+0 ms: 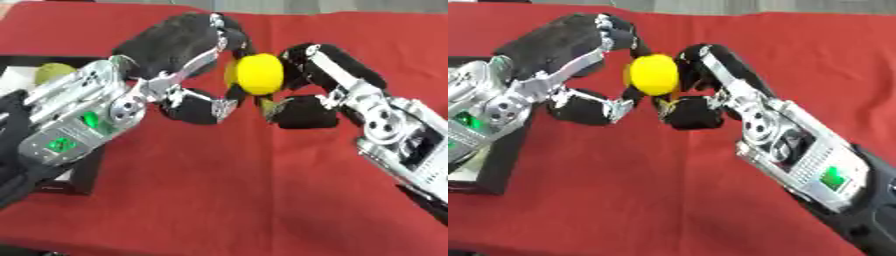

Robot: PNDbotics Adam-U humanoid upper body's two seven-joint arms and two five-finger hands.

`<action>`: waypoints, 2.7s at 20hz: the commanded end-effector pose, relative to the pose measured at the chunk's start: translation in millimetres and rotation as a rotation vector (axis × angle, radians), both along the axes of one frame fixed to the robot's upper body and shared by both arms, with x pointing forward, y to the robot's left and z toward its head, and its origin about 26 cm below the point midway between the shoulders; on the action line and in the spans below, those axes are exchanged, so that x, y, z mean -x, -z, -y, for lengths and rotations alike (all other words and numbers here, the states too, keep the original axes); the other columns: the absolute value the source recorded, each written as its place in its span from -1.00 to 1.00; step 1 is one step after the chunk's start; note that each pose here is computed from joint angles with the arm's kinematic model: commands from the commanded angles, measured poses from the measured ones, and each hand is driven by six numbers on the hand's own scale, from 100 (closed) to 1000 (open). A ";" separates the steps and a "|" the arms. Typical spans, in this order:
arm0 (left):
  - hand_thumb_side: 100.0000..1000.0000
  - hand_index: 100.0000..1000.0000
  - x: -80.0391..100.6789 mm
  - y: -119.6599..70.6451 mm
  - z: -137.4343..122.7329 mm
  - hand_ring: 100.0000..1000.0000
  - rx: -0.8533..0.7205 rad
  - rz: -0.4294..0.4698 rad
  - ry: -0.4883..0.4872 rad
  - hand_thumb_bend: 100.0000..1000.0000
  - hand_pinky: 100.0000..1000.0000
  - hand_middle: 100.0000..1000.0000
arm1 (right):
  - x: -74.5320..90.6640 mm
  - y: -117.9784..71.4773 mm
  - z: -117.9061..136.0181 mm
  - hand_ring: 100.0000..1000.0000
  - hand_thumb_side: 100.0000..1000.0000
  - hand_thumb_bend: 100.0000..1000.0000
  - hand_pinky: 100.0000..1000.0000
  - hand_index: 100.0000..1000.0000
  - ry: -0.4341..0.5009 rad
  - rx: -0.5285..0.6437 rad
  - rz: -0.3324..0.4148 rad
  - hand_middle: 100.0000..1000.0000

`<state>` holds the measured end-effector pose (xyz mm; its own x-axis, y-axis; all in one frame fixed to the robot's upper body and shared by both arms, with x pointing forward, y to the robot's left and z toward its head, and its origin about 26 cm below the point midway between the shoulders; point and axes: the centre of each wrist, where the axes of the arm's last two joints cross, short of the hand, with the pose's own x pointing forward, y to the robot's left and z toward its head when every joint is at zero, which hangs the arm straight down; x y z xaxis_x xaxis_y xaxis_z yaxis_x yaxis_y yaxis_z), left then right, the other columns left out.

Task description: Pick up the objects with one hand, pass them to the other hand, and then place them into the box on the other side of the table.

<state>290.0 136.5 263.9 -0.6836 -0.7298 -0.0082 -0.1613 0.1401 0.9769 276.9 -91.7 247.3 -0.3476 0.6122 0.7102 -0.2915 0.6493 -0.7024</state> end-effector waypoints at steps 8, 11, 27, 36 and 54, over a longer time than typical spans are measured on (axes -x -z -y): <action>-0.86 -0.10 2.3 -6.9 -0.7 0.19 0.079 0.036 0.000 -1.00 0.41 -0.13 | 3.9 -8.4 0.5 0.25 -1.00 -1.00 0.46 -0.03 0.034 -0.010 0.019 -0.05; -0.83 -0.15 2.0 -6.2 -1.6 0.16 0.094 0.032 -0.014 -1.00 0.40 -0.15 | 4.4 -8.3 -0.6 0.37 -1.00 -0.78 0.51 0.23 0.015 0.003 0.013 0.16; -0.83 -0.26 0.1 -2.9 -4.6 0.12 0.090 0.030 -0.056 -1.00 0.39 -0.26 | 3.5 -8.9 1.3 0.66 -1.00 -0.05 0.67 0.72 -0.070 0.155 0.089 0.52; -0.87 -0.30 -3.4 1.5 -15.3 0.11 0.072 0.038 -0.102 -1.00 0.38 -0.28 | 1.8 -9.8 4.6 0.66 -1.00 -0.01 0.68 0.73 -0.029 0.213 0.124 0.52; -1.00 -0.30 -7.1 -1.4 -106.3 0.12 0.137 0.152 -0.390 -1.00 0.39 -0.25 | -12.9 -0.7 51.7 0.67 -0.69 -1.00 0.72 0.66 0.151 0.220 0.150 0.49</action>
